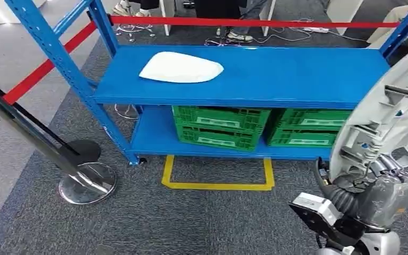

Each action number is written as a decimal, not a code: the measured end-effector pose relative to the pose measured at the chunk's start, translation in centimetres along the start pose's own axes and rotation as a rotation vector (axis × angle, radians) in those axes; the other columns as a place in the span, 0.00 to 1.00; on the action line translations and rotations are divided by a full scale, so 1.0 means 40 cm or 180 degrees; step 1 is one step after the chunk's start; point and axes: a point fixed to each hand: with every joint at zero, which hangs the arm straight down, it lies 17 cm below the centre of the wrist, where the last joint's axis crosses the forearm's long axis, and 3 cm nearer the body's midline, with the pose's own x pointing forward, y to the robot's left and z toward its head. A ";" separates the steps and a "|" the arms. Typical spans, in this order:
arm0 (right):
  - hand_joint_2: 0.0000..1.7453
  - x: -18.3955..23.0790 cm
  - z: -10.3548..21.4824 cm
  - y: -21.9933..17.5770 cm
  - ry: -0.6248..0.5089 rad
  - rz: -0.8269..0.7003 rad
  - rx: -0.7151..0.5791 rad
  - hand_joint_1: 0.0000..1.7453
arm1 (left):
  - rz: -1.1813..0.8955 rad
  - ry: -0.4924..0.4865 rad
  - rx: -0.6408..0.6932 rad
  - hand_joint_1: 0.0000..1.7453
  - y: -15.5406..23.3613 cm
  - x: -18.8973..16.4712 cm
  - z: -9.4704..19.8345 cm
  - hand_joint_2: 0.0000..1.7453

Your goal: Take the parts from the cabinet and place them on the table.

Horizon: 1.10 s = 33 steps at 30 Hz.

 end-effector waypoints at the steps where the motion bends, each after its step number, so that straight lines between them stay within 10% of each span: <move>1: 1.00 -0.002 0.000 -0.001 0.0011 0.0001 -0.0003 0.94 | -0.0001 0.0001 0.0001 0.00 0.001 0.000 0.000 1.00; 33: 1.00 -0.011 0.010 -0.024 0.0091 -0.0020 -0.0056 0.94 | -0.0077 -0.0015 -0.0018 0.00 0.000 0.001 0.000 1.00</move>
